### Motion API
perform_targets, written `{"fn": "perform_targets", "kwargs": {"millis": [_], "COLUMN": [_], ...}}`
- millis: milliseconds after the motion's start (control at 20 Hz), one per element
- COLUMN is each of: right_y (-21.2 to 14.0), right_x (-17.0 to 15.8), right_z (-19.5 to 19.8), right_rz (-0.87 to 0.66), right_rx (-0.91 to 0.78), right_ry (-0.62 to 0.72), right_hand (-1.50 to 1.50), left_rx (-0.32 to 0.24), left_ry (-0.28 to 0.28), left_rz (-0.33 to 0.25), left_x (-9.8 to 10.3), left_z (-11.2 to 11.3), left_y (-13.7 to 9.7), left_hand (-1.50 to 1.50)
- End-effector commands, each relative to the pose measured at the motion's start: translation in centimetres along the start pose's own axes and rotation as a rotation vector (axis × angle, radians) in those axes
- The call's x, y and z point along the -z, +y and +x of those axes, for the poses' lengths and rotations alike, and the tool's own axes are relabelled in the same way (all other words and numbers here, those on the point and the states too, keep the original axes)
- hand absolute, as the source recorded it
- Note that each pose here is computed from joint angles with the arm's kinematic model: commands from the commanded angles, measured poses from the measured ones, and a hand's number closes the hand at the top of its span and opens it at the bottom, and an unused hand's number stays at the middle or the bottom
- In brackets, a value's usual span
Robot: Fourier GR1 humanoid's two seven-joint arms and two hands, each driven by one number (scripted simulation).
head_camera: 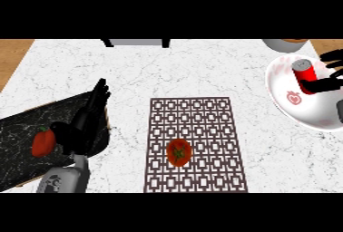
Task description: Pick the can from the placemat and place it in the bowl
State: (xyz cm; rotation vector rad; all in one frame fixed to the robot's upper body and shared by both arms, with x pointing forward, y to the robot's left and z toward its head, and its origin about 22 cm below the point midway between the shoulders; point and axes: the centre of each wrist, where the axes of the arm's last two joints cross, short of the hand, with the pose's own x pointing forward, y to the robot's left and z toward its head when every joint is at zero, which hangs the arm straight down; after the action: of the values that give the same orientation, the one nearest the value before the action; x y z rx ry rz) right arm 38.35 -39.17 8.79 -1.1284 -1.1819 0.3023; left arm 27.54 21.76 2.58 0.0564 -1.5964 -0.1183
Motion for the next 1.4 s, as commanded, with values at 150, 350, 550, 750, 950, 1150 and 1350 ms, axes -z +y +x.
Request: {"fn": "perform_targets", "kwargs": {"millis": [150,350,550,750,950,1150,1350], "right_y": [1.1,0.6,-1.8,-4.3,-5.3,-7.8,-8.6], "right_x": [0.2,-0.1,0.0,0.2,-1.7,-2.9,-5.8], "right_z": [-0.4,-1.0,-1.8,-2.7,-3.9,-7.0,-10.1], "right_rz": [0.06,-0.068,-0.163,-0.184,-0.135,-0.113,-0.079], "right_rx": [0.184,0.311,0.379,0.493,0.577,0.67,0.702], "right_ry": [-0.097,-0.187,-0.185,-0.116,-0.105,-0.114,-0.153], "right_hand": [-1.5,-1.5,-1.5,-1.5,-1.5,-1.5,-1.5], "left_rx": [0.013,0.0,0.006,0.007,-0.001,-0.014,-0.002], "left_ry": [-0.007,0.014,0.002,0.022,0.021,0.008,0.018], "left_rz": [-0.001,0.012,0.026,0.019,0.014,0.035,0.032], "left_x": [-0.3,1.2,-0.3,0.2,-1.1,0.7,-0.1], "left_z": [0.0,0.5,-0.3,0.8,0.7,-0.6,0.5], "left_y": [-0.4,0.3,-1.1,0.6,-0.3,0.8,0.0], "left_hand": [0.0,0.0,0.0,0.0,0.0,0.0,0.0]}}
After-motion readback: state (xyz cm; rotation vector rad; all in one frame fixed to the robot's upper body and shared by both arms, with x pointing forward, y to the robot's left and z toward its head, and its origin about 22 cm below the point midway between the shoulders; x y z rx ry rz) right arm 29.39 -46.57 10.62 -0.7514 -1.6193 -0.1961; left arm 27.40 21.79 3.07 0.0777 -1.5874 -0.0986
